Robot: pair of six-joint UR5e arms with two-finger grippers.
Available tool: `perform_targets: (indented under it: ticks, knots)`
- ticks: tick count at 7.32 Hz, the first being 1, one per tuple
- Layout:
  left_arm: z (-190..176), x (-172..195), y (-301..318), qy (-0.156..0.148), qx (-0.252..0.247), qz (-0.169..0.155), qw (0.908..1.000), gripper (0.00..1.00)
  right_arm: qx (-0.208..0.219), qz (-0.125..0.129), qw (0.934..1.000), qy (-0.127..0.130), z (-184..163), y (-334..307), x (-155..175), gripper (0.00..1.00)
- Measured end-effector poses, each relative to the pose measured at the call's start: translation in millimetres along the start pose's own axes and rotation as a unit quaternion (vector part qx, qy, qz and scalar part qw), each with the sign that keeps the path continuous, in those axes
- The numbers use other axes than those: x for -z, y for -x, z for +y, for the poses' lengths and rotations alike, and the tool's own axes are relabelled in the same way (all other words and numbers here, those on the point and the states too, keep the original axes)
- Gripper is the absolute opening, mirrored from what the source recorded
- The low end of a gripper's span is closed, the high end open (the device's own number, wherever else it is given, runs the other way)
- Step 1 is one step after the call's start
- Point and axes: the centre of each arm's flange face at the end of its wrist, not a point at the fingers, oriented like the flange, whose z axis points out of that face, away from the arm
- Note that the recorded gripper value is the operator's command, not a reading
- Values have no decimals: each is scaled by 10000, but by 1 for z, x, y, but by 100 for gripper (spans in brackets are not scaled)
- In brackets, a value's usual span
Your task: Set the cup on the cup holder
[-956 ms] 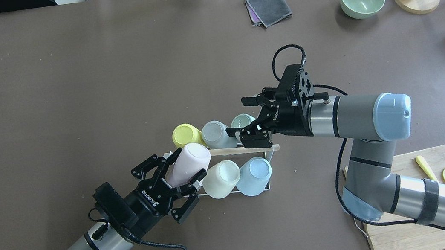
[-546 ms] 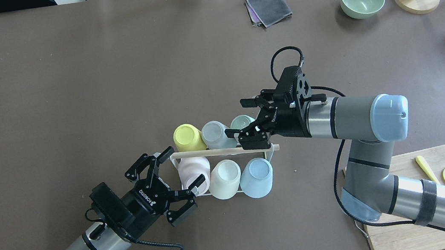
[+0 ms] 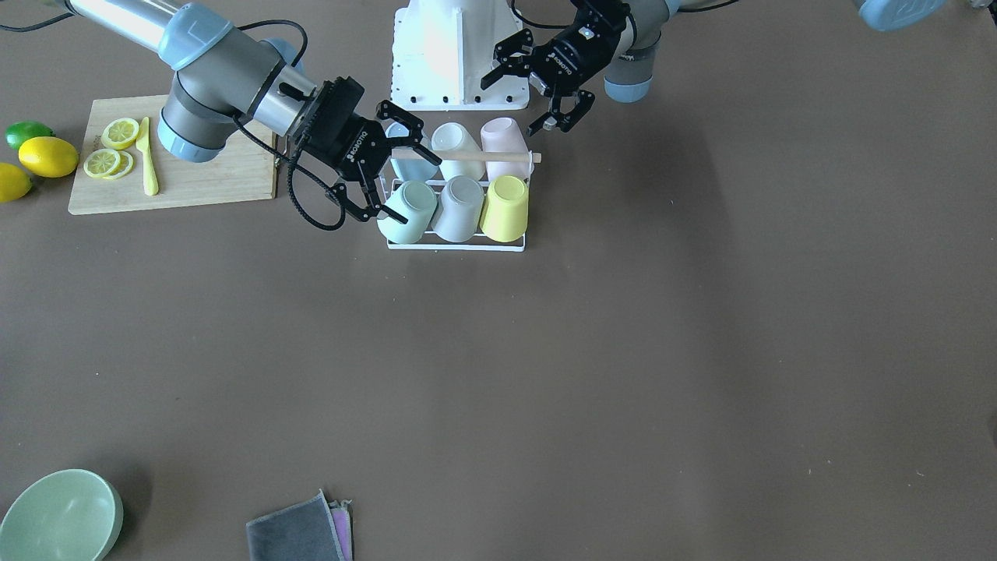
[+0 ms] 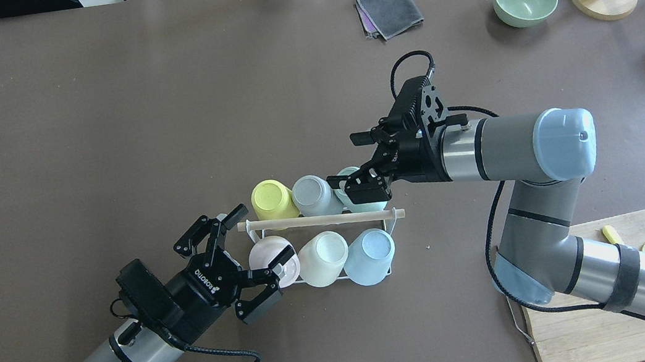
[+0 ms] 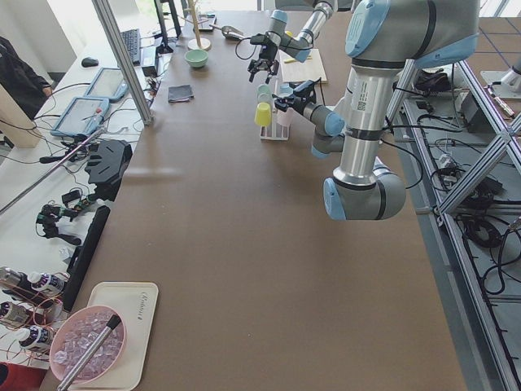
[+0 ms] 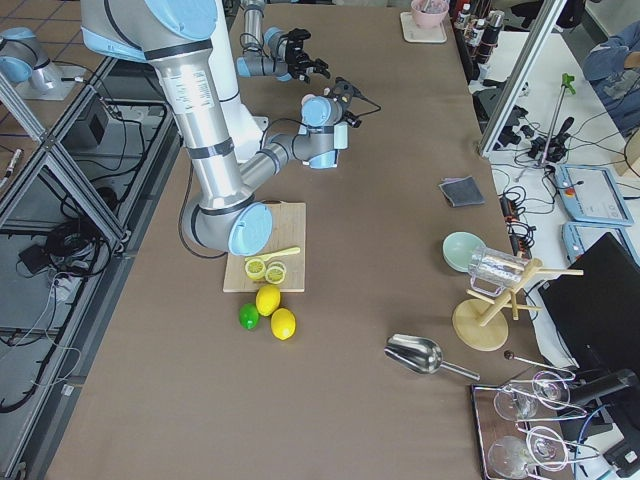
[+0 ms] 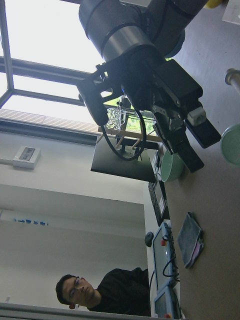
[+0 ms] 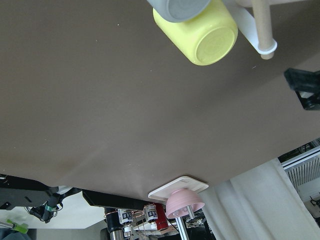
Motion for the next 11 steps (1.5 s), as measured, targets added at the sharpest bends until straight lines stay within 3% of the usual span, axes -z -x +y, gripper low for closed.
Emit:
perform_targets:
  ticks: [2,3,4,6,7,8,10,11]
  knots:
    - [-40,-8,15,16,-238,-49,9997,98,-37,-11,9991,431,-24,-13,12,100]
    - [-63,-18,34,180,-532,-31,9984,98,-72,33,9977,677,-35,-26,22,100]
    - [-78,-33,56,536,-809,1,9953,98,-203,154,9948,987,-48,-41,37,100]
    - [-86,-56,102,1599,-1085,90,9811,98,-446,465,9850,1600,-48,-77,66,100]
    - [-83,-61,124,2156,-1155,122,9696,98,-653,676,9773,1898,-34,-107,87,100]
    - [-82,-66,150,2820,-1168,128,9522,98,-989,982,9667,2146,-29,-139,112,100]
    - [-94,-66,208,4105,-899,5,9074,98,-1619,1638,9448,2331,-34,-194,164,100]
    - [-104,-62,234,4611,-653,-128,8848,98,-2008,1873,9292,2474,-25,-216,190,100]
